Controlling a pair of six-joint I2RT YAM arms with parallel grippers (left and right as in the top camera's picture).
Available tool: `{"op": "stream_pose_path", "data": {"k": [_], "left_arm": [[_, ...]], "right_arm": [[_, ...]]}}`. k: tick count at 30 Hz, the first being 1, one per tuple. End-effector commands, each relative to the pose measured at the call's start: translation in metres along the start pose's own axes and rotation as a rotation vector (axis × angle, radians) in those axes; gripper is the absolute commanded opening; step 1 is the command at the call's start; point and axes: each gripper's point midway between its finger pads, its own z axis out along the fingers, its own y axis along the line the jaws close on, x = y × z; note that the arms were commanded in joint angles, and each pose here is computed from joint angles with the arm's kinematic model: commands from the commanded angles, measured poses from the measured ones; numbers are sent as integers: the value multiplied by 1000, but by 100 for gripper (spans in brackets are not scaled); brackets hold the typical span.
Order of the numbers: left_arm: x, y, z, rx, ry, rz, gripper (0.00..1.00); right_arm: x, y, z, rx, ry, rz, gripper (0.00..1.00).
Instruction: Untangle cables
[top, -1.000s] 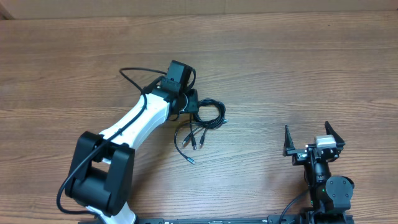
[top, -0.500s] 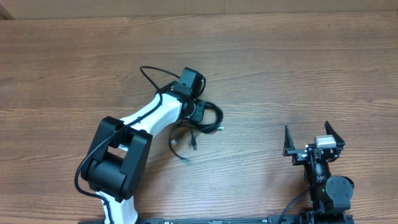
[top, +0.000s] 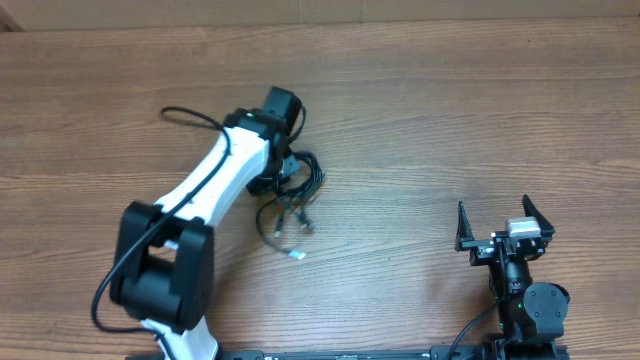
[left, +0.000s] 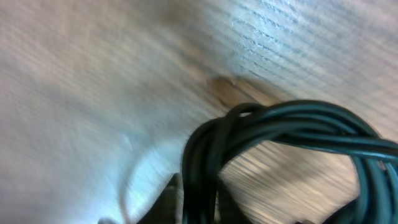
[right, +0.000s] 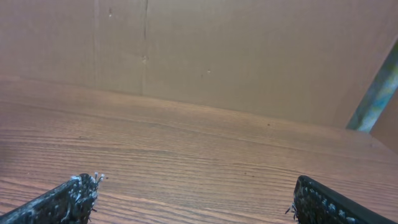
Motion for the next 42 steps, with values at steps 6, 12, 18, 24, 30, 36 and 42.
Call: {"op": "stream_pose_path", "data": {"k": [6,12,18,24,30,36,42], "left_arm": [[41,-33,-25,159,204,-154,78],[-13,-13,-21,15,-122,376,80],[-36,-17,-25,-54,-239,750,89],[-24,-38,-23,49,-217,1053,100],[-12,-41,-13,89,-201,1309,97],[-6,-40,4,106,-213,1382,89],[-11,-32,19,108,-231,1338,80]], "right_arm": [[2,0,0,6,-1,-4,100],[2,0,0,6,-1,-4,100],[2,0,0,6,-1,-4,100],[2,0,0,6,-1,-4,100],[2,0,0,6,-1,-4,100],[2,0,0,6,-1,-4,100],[2,0,0,6,-1,-4,100]]}}
